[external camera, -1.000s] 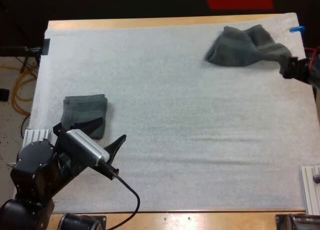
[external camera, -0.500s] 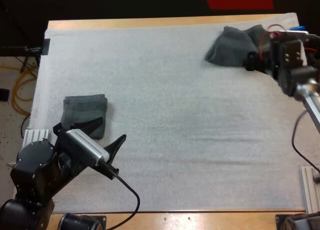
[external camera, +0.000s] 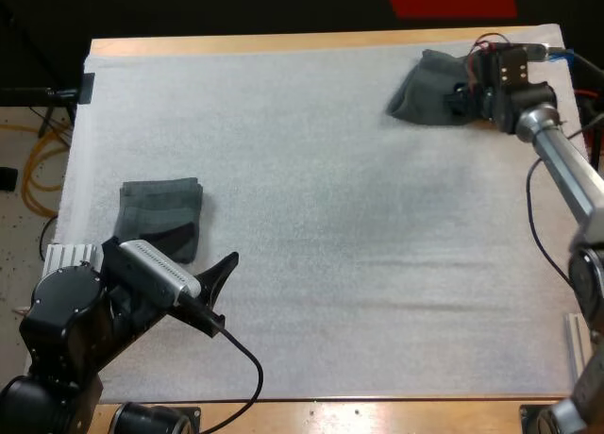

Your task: Pick towel from pile fold and stack

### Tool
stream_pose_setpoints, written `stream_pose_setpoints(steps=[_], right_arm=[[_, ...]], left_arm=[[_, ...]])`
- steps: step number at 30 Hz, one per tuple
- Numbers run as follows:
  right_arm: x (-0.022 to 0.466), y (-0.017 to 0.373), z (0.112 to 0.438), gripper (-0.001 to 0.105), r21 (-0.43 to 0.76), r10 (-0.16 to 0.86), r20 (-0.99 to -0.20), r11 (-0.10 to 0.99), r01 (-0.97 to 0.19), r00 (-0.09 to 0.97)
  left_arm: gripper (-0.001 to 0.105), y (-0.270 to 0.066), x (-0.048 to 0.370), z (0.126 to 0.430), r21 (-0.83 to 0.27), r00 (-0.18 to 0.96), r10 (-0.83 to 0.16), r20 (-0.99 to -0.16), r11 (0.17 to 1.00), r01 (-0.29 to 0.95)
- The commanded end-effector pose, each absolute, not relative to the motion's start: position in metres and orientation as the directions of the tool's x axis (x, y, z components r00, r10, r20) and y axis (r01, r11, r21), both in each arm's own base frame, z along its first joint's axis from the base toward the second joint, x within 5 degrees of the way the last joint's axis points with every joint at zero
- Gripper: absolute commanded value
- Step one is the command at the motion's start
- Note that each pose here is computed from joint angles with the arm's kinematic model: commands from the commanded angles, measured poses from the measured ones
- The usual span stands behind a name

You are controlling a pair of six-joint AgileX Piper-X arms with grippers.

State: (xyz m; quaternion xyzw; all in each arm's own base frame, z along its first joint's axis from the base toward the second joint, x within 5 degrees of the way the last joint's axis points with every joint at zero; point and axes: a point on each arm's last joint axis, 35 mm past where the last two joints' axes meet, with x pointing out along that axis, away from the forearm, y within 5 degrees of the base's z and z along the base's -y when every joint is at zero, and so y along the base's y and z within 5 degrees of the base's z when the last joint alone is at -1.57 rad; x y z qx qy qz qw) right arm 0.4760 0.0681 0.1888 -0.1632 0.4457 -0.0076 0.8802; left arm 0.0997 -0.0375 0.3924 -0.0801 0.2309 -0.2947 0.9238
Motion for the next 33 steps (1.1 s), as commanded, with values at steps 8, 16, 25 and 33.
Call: stream_pose_setpoints(steps=[8, 16, 25, 33], right_arm=[[0.499, 0.049, 0.154, 0.078, -0.199, -0.118, -0.870, 0.972, -0.122, 0.479], [0.494, 0.034, 0.143, 0.003, -0.195, -0.136, -0.915, 0.973, -0.121, 0.379], [0.494, 0.044, 0.181, 0.000, -0.100, -0.004, -0.908, 0.973, -0.206, 0.420], [0.469, 0.054, 0.284, 0.000, -0.162, 0.030, -0.805, 0.950, -0.268, 0.593]], left_arm=[[0.062, -0.040, 0.098, 0.396, -0.369, 0.683, -0.640, -0.353, 0.766, 0.526], [0.062, -0.040, 0.098, 0.396, -0.369, 0.683, -0.640, -0.353, 0.766, 0.526], [0.062, -0.040, 0.098, 0.396, -0.370, 0.681, -0.642, -0.352, 0.764, 0.529], [0.062, -0.040, 0.098, 0.396, -0.370, 0.681, -0.642, -0.352, 0.764, 0.529]])
